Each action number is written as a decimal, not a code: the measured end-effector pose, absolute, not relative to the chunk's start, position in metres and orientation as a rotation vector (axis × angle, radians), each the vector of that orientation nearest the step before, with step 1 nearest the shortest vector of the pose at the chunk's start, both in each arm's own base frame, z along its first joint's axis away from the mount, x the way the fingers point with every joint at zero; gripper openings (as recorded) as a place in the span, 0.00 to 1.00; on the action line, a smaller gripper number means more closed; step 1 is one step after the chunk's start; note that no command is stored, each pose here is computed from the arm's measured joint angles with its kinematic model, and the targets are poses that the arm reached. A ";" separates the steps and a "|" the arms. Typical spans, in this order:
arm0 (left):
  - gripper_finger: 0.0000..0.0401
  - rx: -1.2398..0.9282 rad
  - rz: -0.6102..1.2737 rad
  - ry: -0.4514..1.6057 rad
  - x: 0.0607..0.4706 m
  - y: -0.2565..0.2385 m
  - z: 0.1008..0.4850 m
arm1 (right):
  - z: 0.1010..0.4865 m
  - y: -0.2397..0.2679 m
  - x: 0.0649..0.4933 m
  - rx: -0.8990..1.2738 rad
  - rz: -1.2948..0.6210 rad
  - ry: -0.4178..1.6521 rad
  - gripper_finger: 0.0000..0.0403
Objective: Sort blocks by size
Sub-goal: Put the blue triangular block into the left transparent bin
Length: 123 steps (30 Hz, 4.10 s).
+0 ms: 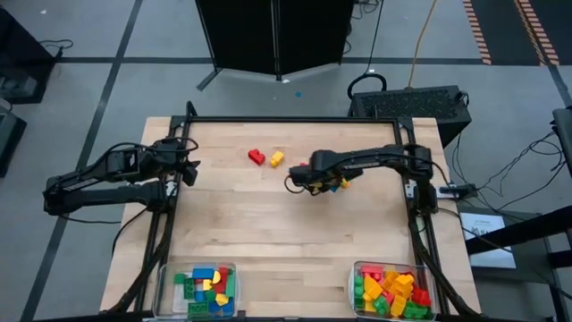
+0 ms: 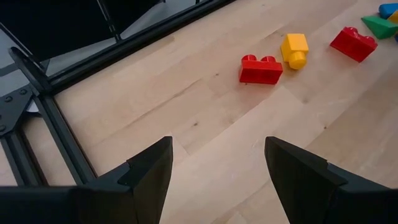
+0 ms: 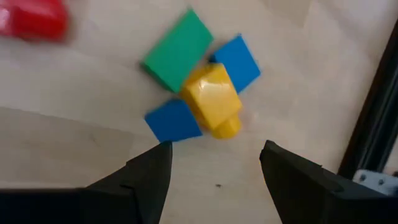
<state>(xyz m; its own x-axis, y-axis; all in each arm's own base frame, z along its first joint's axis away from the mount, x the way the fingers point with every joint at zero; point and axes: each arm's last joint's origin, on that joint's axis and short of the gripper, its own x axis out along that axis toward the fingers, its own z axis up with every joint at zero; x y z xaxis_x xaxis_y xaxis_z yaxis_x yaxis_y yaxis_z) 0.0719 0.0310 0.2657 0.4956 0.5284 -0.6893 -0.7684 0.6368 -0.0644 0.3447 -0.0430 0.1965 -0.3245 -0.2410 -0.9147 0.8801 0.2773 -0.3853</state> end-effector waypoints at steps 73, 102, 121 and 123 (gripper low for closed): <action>0.64 -0.388 0.802 0.687 0.072 0.031 0.266 | 0.128 -0.054 0.313 1.219 -1.626 0.932 0.38; 0.64 -0.395 0.800 0.686 0.072 0.031 0.266 | 0.265 0.099 0.447 0.726 -0.175 0.214 0.28; 0.64 -0.397 0.801 0.686 0.072 0.031 0.266 | 0.234 0.189 0.548 0.509 0.351 0.291 0.28; 0.64 -0.397 0.801 0.686 0.072 0.031 0.266 | 0.227 0.192 0.553 0.506 0.363 0.339 0.28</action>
